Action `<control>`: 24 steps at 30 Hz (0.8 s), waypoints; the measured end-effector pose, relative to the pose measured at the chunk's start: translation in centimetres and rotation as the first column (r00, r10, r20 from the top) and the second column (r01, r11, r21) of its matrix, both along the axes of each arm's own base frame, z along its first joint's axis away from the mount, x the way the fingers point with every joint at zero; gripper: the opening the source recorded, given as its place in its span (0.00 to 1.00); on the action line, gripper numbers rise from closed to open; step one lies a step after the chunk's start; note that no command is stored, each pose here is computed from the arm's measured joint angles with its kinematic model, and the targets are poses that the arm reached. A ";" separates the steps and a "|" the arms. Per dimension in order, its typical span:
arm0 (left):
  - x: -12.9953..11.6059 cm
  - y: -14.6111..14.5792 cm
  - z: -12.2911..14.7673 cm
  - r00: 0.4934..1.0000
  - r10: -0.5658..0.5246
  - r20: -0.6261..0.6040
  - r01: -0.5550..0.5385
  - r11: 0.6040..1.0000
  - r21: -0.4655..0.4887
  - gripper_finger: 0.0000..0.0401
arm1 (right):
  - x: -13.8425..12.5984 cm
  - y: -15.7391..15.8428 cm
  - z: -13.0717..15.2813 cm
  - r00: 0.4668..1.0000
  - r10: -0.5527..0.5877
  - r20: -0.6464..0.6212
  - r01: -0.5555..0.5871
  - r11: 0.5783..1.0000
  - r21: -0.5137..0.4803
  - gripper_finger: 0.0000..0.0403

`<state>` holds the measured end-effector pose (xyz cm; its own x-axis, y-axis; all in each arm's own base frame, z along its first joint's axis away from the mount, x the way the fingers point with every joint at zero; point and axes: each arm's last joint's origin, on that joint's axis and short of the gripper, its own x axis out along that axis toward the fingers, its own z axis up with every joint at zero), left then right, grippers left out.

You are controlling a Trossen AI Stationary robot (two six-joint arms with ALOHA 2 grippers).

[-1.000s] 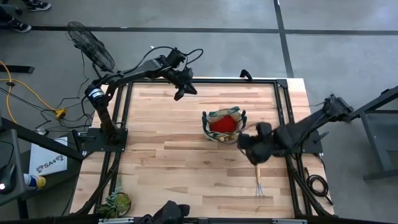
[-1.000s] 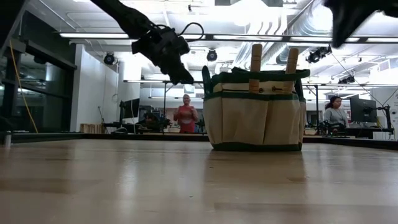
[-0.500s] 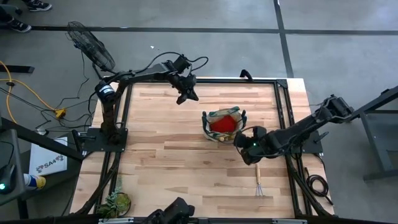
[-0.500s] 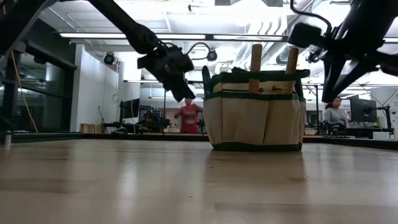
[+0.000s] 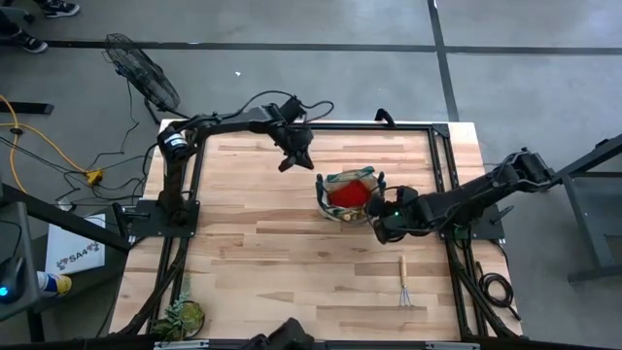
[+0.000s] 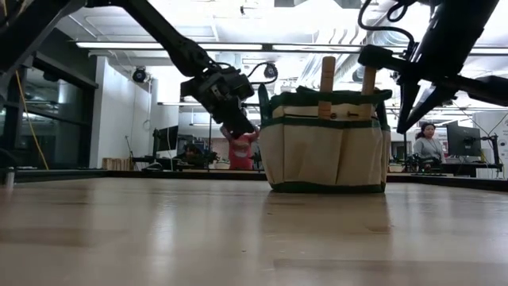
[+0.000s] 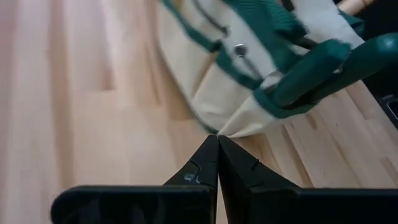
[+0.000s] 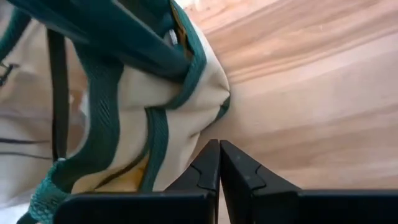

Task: Pick & Place Garden tools in Gardening bag
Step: Adjust the gardening bag

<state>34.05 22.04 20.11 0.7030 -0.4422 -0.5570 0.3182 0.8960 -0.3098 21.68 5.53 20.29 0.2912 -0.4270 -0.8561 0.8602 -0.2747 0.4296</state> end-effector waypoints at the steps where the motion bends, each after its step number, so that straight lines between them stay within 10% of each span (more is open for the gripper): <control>1: 0.3 -0.4 0.0 1.000 -0.012 0.004 0.012 1.000 0.004 0.00 | 0.0 -0.1 0.0 1.000 -0.003 0.001 0.003 1.000 -0.001 0.00; 24: 1.9 -3.8 -0.3 0.995 -0.084 -0.060 0.085 0.996 0.012 0.00 | 0.3 -3.3 1.2 1.000 0.021 0.001 -0.021 0.999 -0.024 0.00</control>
